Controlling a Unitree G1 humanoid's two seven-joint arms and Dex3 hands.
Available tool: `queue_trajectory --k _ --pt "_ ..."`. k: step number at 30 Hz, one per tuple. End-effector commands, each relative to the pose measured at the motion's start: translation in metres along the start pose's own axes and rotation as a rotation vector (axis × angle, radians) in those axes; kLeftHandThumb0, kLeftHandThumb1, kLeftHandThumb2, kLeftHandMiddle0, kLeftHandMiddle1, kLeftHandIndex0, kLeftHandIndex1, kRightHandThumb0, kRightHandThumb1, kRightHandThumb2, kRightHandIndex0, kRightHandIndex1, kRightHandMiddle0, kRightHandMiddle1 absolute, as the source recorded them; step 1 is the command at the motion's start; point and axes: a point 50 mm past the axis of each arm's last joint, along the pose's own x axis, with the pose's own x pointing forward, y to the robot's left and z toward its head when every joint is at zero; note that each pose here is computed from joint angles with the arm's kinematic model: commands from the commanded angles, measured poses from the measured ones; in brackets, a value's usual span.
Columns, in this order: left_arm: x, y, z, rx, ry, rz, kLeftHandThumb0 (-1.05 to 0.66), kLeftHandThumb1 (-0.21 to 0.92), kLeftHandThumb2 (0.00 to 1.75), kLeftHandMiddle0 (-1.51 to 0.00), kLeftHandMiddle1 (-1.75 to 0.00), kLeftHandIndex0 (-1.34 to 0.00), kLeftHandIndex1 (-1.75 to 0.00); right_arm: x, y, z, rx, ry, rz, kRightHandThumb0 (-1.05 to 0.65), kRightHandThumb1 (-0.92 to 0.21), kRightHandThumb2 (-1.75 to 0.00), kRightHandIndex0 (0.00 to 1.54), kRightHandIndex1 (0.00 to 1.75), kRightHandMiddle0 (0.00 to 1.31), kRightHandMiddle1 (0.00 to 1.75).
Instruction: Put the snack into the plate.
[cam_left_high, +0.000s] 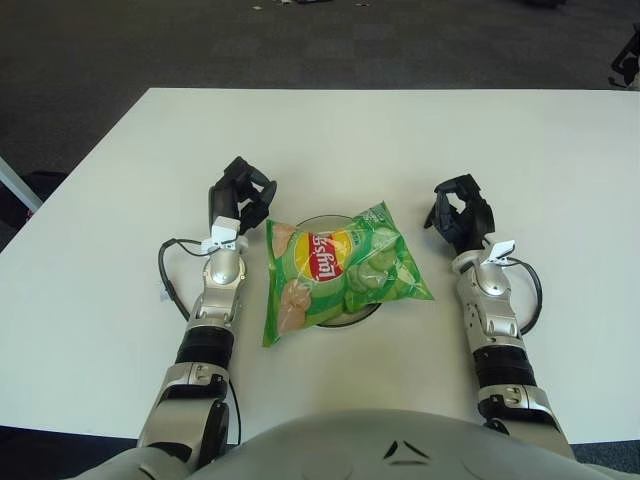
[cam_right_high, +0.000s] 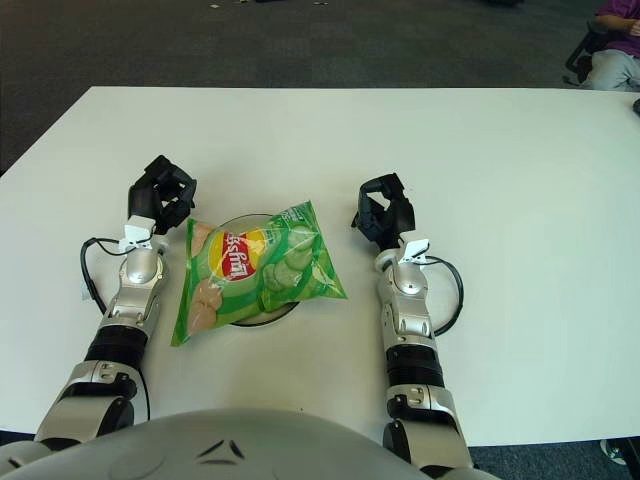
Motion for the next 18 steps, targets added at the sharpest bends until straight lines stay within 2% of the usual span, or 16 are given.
queue_trajectory --k 1,18 --pt "-0.0109 0.0004 -0.0103 -0.003 0.056 -0.002 -0.23 0.92 0.31 -0.97 -1.75 -0.76 -1.75 -0.0061 -0.0043 -0.0085 -0.010 0.069 -0.028 -0.38 -0.71 -0.80 0.88 1.75 0.33 1.75" --pt "-0.0109 0.0004 -0.0097 -0.002 0.058 -0.009 -0.23 0.92 0.32 -0.97 -1.75 -0.76 -1.75 -0.0071 -0.0055 -0.0072 -0.022 0.072 -0.029 -0.38 -0.70 -0.81 0.89 1.75 0.34 1.75"
